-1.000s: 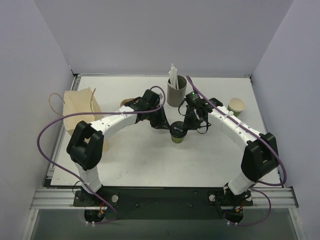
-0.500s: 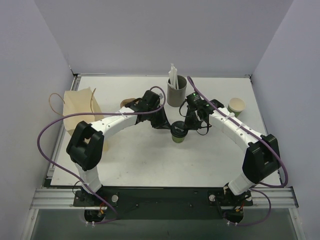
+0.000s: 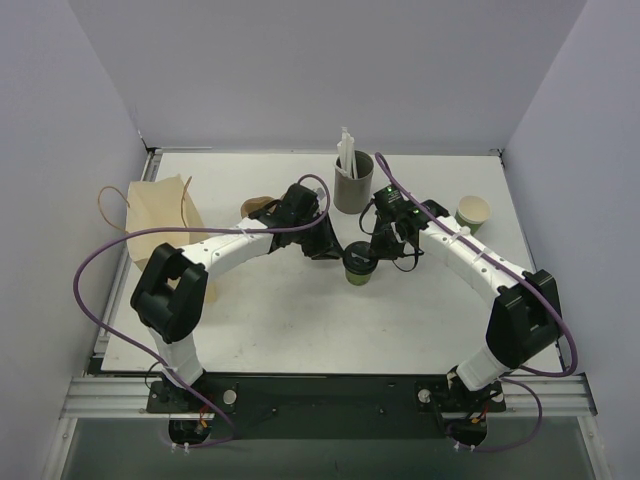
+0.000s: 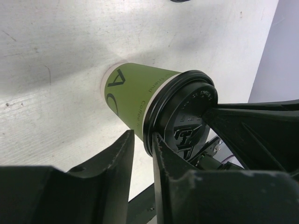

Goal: Pack the takeout coffee

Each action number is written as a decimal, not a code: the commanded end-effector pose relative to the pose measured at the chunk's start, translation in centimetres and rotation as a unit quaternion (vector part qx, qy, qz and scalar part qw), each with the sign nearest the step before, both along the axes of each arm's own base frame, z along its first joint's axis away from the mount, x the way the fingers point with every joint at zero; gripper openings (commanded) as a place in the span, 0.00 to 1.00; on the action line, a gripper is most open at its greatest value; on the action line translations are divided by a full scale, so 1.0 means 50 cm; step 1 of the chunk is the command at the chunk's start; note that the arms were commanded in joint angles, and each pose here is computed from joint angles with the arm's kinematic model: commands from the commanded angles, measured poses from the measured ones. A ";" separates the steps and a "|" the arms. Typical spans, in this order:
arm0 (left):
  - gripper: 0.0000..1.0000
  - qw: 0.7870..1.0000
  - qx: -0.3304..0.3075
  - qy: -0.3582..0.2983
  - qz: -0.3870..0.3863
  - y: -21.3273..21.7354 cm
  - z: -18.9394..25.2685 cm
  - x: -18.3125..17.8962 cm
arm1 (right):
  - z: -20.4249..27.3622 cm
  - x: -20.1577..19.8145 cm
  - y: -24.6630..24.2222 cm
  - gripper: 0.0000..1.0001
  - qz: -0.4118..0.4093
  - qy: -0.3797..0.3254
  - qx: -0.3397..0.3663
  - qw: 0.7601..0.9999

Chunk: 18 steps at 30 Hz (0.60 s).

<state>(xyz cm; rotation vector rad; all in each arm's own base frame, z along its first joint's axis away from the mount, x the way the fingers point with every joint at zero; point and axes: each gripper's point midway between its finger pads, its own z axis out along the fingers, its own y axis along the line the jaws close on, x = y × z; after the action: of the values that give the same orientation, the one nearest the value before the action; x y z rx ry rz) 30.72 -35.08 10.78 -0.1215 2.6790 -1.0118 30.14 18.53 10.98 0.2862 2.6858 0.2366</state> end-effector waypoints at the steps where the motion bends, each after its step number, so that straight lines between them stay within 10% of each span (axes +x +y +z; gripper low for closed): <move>1: 0.34 0.988 0.124 0.080 -0.048 0.046 -0.172 -0.109 | -0.109 -0.104 -0.009 0.15 0.017 0.125 -0.033 0.992; 11: 0.28 0.993 0.065 0.079 -0.062 0.001 -0.150 -0.104 | -0.113 -0.108 -0.002 0.15 0.017 0.132 -0.023 0.991; 18: 0.21 0.980 0.152 0.121 -0.051 0.057 -0.234 -0.153 | -0.120 -0.112 -0.001 0.15 0.015 0.136 -0.020 0.990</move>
<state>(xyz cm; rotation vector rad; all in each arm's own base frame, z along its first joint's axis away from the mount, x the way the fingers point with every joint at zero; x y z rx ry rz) 30.64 -35.76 10.84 -0.0654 2.6686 -1.0635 30.16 18.22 10.84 0.2926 2.6819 0.2190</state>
